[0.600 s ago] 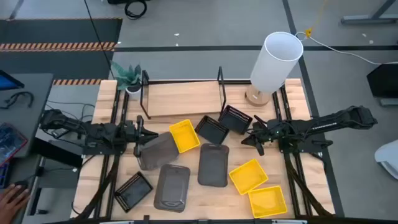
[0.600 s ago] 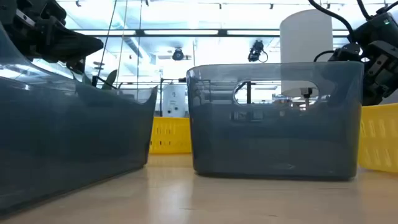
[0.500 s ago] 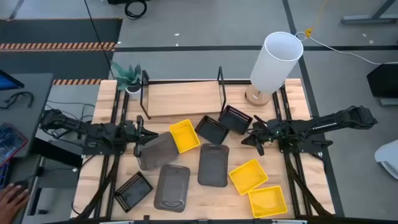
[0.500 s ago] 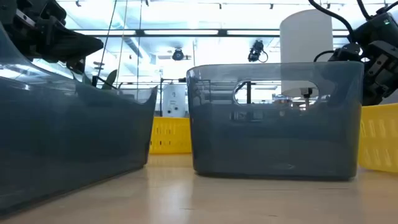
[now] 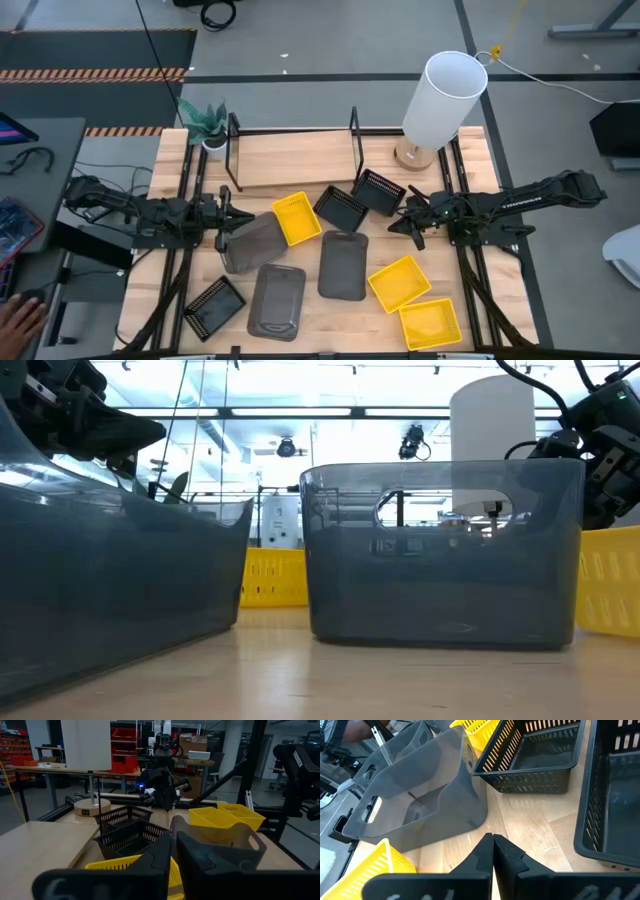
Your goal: Stack baskets on shelf by color
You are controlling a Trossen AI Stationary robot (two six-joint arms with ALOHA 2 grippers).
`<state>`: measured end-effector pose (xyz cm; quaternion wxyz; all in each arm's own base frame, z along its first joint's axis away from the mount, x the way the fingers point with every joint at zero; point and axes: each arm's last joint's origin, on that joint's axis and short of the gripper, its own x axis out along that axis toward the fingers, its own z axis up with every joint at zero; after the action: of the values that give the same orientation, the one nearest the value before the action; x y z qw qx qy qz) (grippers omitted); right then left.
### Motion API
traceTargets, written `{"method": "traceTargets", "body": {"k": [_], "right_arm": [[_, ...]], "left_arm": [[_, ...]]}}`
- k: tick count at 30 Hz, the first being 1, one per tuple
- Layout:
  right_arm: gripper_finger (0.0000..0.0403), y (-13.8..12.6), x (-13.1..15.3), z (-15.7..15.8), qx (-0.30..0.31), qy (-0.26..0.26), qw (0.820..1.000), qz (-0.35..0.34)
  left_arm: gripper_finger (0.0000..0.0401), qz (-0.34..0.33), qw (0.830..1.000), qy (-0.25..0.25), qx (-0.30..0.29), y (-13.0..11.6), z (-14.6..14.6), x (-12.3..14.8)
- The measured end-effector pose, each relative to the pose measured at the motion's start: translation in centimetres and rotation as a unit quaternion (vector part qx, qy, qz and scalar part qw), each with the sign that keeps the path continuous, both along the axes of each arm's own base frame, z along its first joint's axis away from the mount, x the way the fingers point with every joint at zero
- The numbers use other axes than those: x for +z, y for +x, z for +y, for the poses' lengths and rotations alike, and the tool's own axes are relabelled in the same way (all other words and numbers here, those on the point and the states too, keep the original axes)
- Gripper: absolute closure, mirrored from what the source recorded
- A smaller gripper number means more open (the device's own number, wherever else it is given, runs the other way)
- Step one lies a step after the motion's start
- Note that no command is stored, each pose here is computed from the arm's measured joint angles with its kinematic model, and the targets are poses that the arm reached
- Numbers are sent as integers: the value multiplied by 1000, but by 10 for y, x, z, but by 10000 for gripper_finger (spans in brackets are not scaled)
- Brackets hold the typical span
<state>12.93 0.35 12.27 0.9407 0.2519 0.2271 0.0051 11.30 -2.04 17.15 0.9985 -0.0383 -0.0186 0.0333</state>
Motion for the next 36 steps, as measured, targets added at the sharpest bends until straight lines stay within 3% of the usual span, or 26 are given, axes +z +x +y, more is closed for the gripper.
{"method": "traceTargets", "body": {"k": [36], "right_arm": [[390,0,0,0,0,0,1000,0]], "left_arm": [[363,0,1000,0,0,0,0,0]]}}
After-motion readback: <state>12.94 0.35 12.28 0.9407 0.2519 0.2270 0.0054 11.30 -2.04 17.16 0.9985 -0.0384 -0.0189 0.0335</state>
